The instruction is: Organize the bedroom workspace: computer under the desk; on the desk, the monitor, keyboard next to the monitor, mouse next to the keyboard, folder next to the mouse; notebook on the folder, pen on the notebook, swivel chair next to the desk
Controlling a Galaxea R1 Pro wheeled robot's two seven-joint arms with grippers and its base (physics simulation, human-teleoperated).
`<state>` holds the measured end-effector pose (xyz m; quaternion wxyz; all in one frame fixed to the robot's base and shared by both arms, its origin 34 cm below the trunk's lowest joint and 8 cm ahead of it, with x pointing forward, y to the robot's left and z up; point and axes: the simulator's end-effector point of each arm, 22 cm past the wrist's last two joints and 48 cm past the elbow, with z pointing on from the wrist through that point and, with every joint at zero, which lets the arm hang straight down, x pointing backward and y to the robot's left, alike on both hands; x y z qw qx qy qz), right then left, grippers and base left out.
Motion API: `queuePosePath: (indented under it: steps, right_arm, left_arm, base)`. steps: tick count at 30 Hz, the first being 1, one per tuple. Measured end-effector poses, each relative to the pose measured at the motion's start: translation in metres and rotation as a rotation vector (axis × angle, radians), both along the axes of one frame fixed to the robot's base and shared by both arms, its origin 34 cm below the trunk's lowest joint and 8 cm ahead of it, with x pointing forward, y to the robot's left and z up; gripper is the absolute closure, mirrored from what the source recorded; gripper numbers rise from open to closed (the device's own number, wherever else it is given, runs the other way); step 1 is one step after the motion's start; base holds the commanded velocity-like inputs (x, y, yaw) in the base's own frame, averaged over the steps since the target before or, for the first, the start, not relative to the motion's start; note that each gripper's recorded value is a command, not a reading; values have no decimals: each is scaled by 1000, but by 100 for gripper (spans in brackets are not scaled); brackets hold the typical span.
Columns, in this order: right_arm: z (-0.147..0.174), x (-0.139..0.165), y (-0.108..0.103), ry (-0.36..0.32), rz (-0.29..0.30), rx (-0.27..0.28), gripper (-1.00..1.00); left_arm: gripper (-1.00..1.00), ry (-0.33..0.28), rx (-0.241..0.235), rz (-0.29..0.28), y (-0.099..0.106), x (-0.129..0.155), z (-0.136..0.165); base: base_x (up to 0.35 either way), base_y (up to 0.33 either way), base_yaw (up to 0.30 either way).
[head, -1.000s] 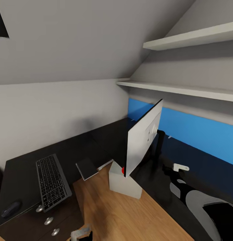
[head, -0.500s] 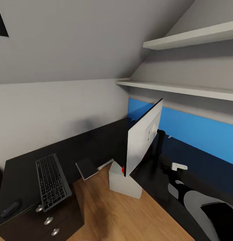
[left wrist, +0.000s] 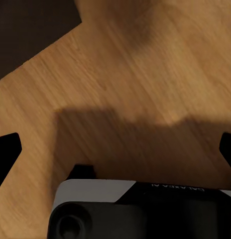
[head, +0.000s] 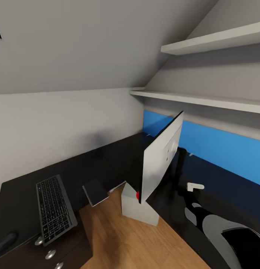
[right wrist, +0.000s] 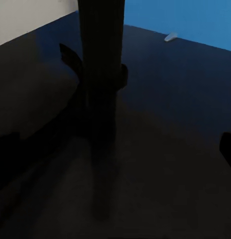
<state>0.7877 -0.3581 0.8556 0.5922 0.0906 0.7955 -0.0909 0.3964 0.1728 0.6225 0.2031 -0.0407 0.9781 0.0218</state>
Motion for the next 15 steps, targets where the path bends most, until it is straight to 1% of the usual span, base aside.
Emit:
queuePosePath:
  steps: [8, 15]
  right_arm:
    - [0, 0, 0, 1, 1, -3, -100]
    - [0, 0, 0, 1, 1, -3, -100]
  left_arm:
    - [-100, -6, 0, 1, 0, 1, 0]
    - [-100, 2, 3, -1, 0, -3, -2]
  base:
    - [67, 0, 0]
    - [152, 0, 0]
